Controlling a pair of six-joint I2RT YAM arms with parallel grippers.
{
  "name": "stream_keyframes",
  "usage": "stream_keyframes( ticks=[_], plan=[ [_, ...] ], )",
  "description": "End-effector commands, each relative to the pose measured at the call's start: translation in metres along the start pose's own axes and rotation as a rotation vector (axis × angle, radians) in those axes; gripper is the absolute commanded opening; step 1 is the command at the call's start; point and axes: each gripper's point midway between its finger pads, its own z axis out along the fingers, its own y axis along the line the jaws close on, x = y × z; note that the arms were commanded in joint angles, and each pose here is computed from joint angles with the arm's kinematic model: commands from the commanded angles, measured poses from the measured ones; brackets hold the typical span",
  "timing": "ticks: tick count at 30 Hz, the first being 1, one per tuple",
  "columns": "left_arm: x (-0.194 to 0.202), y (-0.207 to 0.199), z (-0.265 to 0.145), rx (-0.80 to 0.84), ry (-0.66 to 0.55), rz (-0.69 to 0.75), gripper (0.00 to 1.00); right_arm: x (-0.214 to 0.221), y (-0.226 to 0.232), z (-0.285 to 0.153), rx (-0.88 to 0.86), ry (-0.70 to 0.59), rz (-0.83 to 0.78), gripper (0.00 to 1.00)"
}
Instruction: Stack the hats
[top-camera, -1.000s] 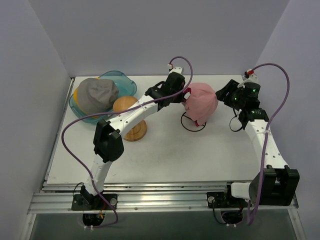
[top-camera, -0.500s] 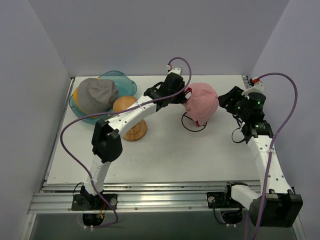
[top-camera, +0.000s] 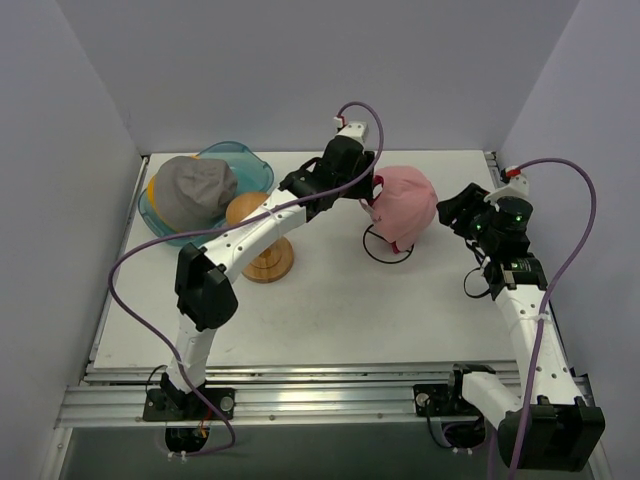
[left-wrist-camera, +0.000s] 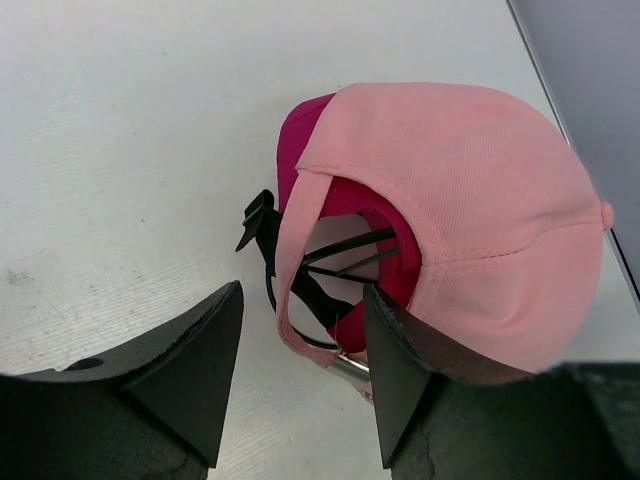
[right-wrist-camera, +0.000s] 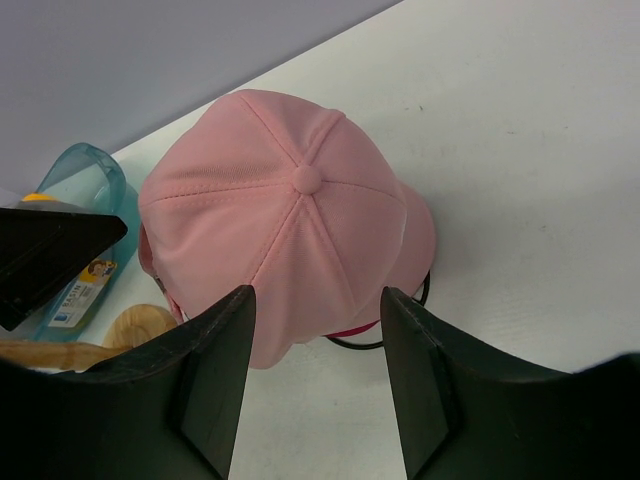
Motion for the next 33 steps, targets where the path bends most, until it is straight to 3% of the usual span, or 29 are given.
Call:
stream_keyframes(
  ticks=[1, 20, 23, 28, 33],
  plan=[
    [-0.022, -0.008, 0.000, 0.028, -0.059, -0.001, 0.59, -0.010, 0.003, -0.005, -0.012, -0.042, -0.016, 0.49],
    [0.021, 0.008, 0.035, -0.027, 0.016, -0.054, 0.53, -0.012, 0.003, -0.006, -0.008, -0.041, -0.029, 0.49],
    [0.027, 0.010, 0.039, -0.031, 0.024, -0.054, 0.49, -0.011, 0.001, -0.008, -0.002, -0.044, -0.052, 0.52],
    [0.040, 0.021, 0.046, -0.061, 0.036, -0.053, 0.31, -0.019, 0.004, -0.009, -0.003, -0.062, -0.042, 0.55],
    [0.044, 0.026, 0.047, -0.070, 0.040, -0.058, 0.27, -0.019, 0.012, 0.007, -0.043, -0.009, -0.047, 0.57]
  ],
)
